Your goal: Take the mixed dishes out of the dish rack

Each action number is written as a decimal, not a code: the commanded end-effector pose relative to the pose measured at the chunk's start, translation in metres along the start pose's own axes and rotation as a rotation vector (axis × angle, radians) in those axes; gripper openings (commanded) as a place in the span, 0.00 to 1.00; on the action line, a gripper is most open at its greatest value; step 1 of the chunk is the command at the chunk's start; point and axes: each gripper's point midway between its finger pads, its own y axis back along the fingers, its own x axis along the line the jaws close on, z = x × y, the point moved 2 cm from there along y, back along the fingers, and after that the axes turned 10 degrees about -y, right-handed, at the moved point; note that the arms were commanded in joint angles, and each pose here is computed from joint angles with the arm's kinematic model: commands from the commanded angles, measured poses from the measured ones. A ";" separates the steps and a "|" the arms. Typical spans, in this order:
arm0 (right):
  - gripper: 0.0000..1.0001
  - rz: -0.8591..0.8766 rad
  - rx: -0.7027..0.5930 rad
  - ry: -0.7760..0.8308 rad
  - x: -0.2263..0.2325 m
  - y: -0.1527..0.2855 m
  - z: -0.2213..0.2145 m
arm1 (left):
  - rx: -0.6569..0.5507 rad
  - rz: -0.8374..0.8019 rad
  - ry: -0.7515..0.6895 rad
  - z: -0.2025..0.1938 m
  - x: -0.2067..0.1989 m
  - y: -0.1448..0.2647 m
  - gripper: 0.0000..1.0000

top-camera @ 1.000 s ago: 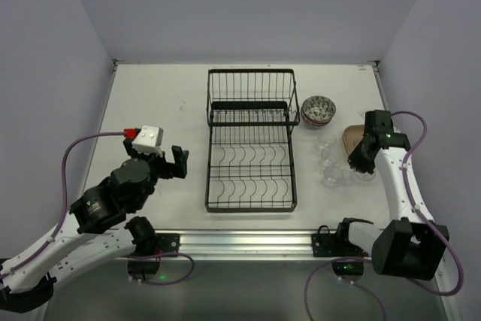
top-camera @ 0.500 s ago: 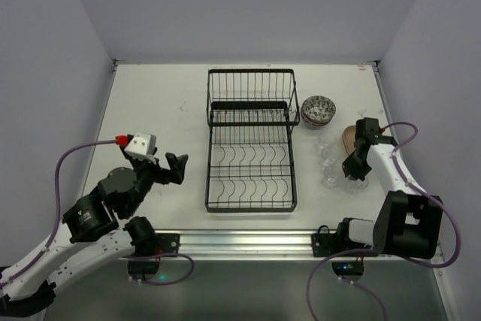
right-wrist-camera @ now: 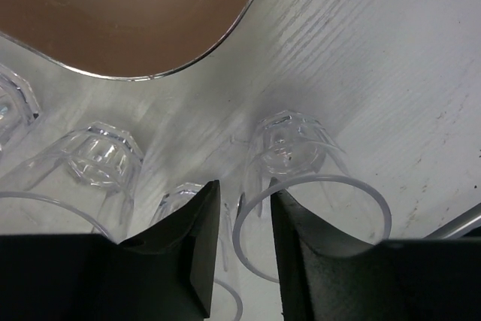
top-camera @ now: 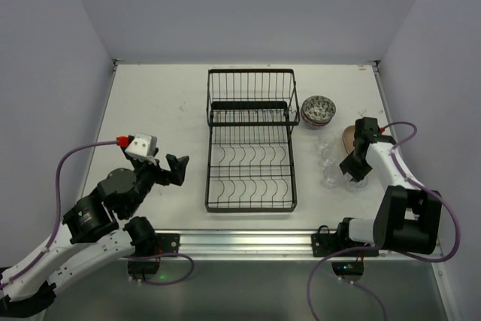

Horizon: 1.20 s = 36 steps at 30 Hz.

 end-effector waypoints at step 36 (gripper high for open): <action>0.99 1.064 -0.758 0.378 -0.065 0.344 0.006 | 0.010 0.508 0.087 0.054 0.088 -0.022 1.00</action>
